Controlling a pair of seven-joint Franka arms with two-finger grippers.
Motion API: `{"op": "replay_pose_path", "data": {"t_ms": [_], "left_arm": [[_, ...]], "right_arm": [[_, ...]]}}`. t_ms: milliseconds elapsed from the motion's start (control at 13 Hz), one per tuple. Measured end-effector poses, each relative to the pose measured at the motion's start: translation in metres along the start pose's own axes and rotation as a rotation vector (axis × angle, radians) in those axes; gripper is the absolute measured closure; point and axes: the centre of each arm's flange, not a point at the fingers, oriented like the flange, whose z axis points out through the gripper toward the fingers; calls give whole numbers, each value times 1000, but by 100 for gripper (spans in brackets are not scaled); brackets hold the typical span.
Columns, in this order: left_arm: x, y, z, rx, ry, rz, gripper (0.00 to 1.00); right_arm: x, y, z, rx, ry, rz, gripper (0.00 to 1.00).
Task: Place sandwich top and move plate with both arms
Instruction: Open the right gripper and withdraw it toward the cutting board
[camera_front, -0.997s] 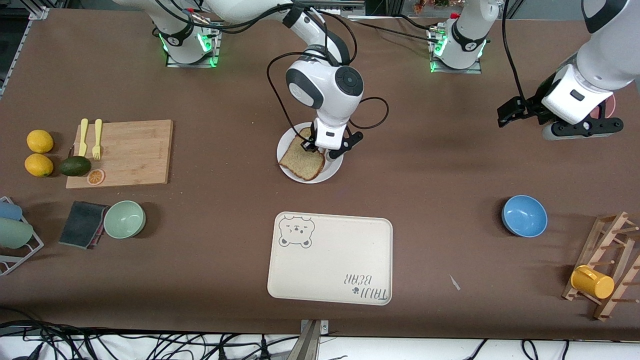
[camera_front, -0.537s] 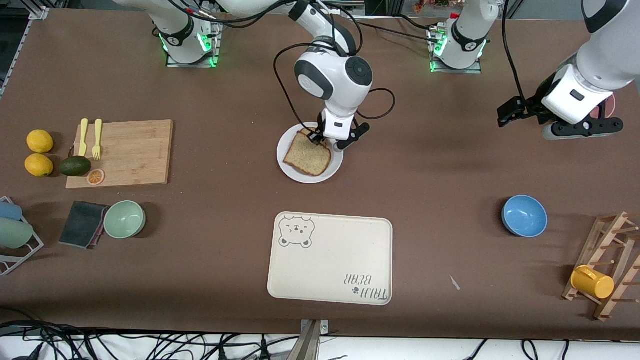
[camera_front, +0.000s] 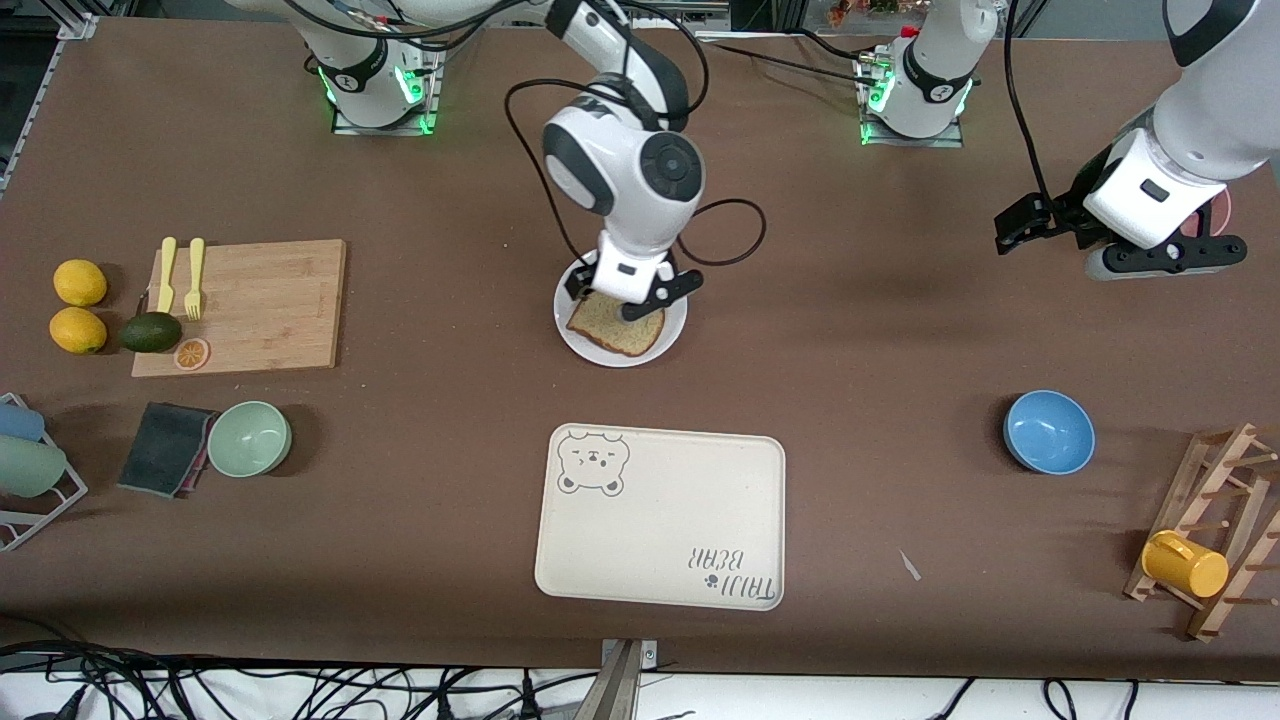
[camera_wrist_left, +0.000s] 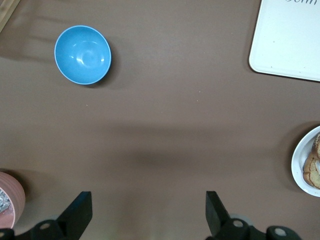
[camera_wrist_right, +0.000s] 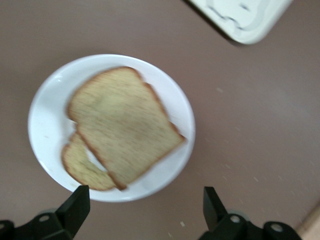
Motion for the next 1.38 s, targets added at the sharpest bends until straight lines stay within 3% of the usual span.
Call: {"op": "replay_pose_path", "data": {"t_ms": [460, 614, 767, 997, 1381], "left_arm": [[0, 0, 0, 0, 0, 0, 0], [0, 0, 0, 0, 0, 0, 0], [0, 0, 0, 0, 0, 0, 0], [0, 0, 0, 0, 0, 0, 0], [0, 0, -1, 0, 0, 0, 0]], "right_arm": [[-12, 199, -34, 86, -129, 274, 0], [-21, 266, -34, 108, -142, 315, 0], [-32, 327, -33, 132, -134, 306, 0], [-59, 399, -40, 155, -113, 397, 0], [-140, 484, -49, 196, -45, 530, 0]]}}
